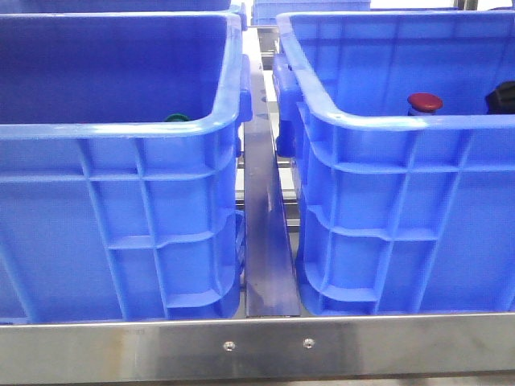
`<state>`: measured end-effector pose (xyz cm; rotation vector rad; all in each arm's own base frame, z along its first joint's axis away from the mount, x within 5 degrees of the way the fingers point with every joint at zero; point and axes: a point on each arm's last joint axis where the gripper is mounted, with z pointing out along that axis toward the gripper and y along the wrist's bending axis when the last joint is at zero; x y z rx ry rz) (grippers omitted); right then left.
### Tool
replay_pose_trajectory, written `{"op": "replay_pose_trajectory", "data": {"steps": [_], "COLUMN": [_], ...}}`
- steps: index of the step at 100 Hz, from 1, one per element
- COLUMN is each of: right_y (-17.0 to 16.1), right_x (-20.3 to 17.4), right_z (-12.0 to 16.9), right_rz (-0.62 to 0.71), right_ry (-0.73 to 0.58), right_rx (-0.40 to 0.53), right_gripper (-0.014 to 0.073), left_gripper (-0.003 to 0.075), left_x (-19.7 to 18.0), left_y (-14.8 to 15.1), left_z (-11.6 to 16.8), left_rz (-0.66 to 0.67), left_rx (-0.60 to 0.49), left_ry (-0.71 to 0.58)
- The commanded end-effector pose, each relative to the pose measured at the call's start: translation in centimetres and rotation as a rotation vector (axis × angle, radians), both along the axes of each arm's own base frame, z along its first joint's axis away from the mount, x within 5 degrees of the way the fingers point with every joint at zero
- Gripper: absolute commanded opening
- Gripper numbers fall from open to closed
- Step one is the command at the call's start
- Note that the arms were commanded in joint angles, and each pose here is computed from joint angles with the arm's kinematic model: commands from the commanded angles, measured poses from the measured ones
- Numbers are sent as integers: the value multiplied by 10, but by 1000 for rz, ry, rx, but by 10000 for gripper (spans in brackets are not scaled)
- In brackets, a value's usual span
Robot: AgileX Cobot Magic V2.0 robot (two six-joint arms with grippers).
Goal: Pick red and yellow buttons and place in box
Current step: 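Open the right gripper to set the yellow button beside the red one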
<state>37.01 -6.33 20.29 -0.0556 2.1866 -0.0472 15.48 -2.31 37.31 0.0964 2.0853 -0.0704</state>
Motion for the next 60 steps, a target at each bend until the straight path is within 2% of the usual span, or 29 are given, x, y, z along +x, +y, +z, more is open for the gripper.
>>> {"op": "replay_pose_trajectory", "data": {"steps": [1,29,60], "right_y": [0,6,26], "right_x": [-4,-31,-98], "right_z": [42,93,137], "right_rz": [-37,-65,-72], "right_ry": [-131,-271,-414], "right_rx": [53,102,126], "right_gripper": [583,583,581], "left_gripper": [-20,-20,-20], "left_x": [0,0,0], "left_y": [0,0,0], "left_z": [15,15,15], "left_rz": [1,1,0], "left_rx": [-30,-30,-36], "left_ry": [-102,-102,-102]}}
